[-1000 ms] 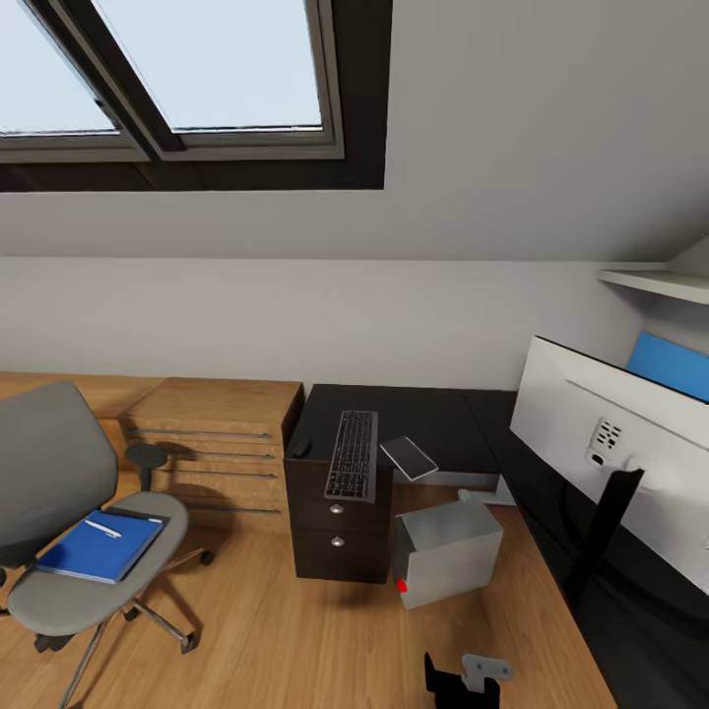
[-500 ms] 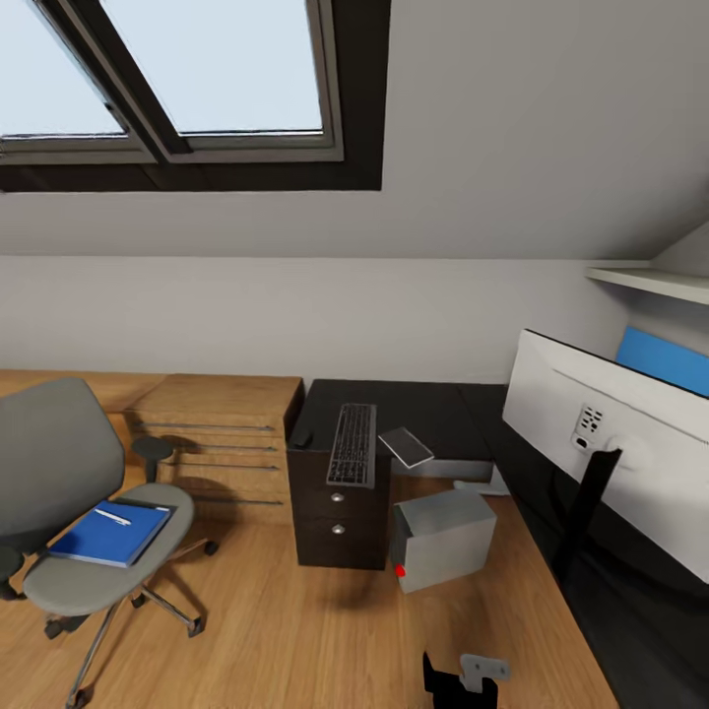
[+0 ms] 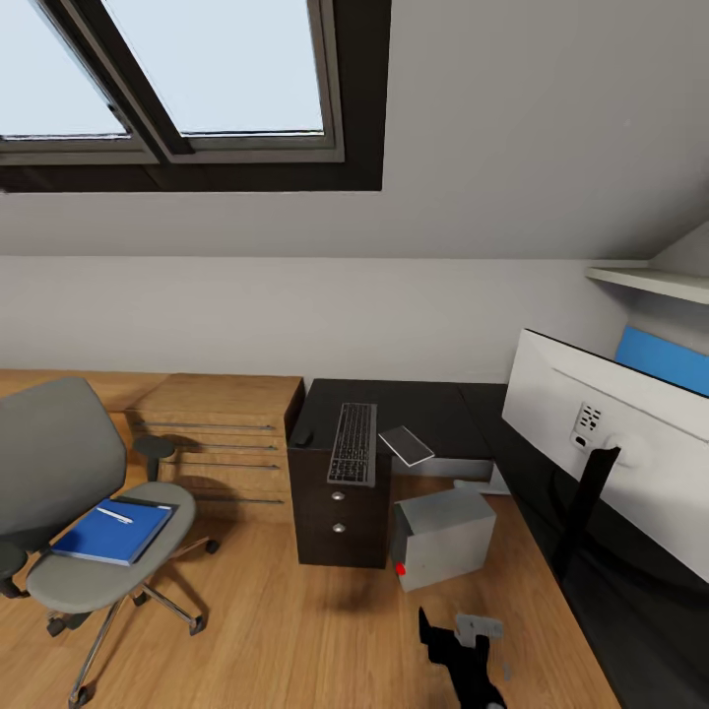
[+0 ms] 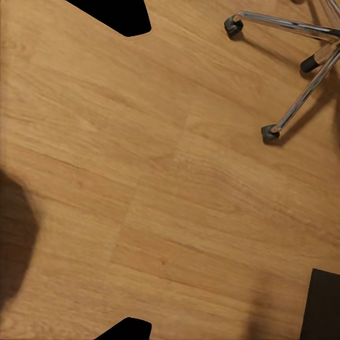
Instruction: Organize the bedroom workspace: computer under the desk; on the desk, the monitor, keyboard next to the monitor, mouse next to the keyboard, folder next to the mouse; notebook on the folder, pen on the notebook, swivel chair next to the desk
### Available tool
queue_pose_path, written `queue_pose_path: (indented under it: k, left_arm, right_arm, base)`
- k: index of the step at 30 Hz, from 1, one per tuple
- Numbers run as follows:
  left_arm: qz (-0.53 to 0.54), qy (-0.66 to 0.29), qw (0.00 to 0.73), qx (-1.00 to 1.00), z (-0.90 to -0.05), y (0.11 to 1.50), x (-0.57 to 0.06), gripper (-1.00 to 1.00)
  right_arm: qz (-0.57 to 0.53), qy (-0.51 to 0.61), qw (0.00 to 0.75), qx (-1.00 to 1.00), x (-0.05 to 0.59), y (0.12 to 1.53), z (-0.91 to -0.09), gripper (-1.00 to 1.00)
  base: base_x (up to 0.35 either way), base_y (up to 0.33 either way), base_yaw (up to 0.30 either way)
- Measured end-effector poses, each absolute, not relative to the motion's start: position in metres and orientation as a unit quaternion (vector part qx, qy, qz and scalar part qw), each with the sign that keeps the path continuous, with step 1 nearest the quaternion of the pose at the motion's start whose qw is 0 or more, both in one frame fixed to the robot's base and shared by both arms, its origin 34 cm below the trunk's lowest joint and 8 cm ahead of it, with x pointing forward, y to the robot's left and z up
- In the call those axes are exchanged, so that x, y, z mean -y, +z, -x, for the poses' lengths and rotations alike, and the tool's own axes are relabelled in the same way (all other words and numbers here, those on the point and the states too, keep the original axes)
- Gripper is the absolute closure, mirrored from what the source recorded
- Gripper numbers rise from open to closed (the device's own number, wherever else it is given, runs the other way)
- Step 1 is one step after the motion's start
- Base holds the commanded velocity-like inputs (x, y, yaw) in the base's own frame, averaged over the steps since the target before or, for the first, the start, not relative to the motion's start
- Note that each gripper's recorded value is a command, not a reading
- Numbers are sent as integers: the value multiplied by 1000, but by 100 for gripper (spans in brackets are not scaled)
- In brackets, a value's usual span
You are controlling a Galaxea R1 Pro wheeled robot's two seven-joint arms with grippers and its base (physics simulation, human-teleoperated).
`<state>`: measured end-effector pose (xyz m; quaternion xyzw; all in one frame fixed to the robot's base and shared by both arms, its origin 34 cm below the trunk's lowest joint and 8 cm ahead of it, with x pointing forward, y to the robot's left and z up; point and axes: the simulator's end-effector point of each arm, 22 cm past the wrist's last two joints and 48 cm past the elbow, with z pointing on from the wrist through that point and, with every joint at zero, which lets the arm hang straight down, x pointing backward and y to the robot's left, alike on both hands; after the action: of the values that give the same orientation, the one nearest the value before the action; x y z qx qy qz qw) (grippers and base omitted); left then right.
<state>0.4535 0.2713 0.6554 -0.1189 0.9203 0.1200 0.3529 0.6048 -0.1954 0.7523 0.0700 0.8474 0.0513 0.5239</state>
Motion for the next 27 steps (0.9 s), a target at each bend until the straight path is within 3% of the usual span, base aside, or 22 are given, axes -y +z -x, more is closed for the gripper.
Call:
queue_pose_path:
  k: [4,9,17,27]
  left_arm:
    - [119,120,353,-920,-453,655,-272,-100]
    - [120,121,353,-920,-453,656,-272,-100]
    - [120,121,353,-920,-453,655,-272,-100]
    - [120,121,353,-920,-453,655,-272,-100]
  right_arm:
    - [-95,36,566,-818,206,804,-655,-100]
    - [-122,-51,554,-822,242,868,-699,-100]
    - [-130,-120,550,-817,289,906,-707,-100]
    - [-135,-129,570,-800,300,910,-706,-100]
  base:
    - [0,0,0]
    - [0,0,0]
    - [0,0,0]
    - [0,0,-22]
